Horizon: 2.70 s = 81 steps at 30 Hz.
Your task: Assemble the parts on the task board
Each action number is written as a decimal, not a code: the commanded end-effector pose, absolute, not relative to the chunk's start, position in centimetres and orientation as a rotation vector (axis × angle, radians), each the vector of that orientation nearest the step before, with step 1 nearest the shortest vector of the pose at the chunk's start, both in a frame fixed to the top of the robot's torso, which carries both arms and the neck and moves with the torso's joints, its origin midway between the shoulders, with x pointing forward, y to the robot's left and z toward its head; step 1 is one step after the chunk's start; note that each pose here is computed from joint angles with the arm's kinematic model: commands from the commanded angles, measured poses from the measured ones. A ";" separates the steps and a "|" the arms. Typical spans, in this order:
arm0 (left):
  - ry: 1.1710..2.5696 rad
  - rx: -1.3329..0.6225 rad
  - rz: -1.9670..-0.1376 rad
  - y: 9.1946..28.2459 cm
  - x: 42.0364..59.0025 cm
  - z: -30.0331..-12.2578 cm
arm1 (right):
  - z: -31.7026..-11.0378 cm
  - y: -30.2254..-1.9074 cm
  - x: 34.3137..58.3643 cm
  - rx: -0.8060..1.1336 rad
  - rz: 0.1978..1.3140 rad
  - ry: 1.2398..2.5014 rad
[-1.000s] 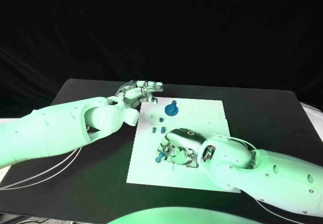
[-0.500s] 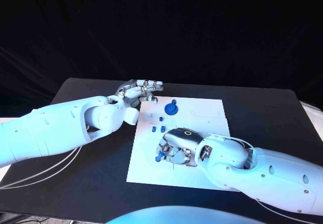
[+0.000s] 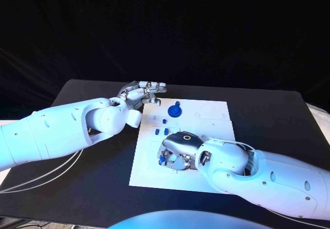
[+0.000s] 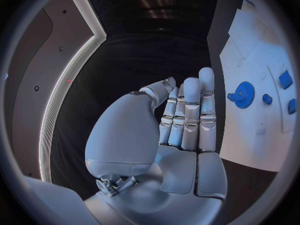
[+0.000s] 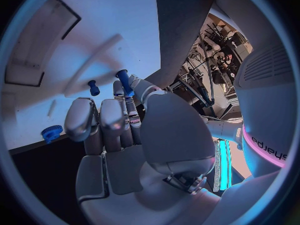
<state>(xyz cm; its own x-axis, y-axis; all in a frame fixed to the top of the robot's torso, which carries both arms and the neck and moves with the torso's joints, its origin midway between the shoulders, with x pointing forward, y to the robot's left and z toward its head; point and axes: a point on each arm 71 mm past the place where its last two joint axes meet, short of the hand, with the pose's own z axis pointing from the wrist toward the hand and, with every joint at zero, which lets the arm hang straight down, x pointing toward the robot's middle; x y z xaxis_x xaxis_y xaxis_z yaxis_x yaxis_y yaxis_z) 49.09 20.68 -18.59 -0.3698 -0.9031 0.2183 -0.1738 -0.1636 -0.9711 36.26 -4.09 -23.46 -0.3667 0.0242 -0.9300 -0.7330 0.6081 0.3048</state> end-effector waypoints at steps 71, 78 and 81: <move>1.534 -1.229 -1.612 20.6 48.7 -18.5 | -23.4 -21.3 36.0 -0.045 0.378 2.044; 1.535 -1.230 -1.612 20.6 48.7 -18.5 | -24.2 -20.5 36.3 -0.053 0.387 2.052; 1.535 -1.230 -1.612 20.6 48.7 -18.5 | -24.7 -20.2 36.5 -0.053 0.384 2.057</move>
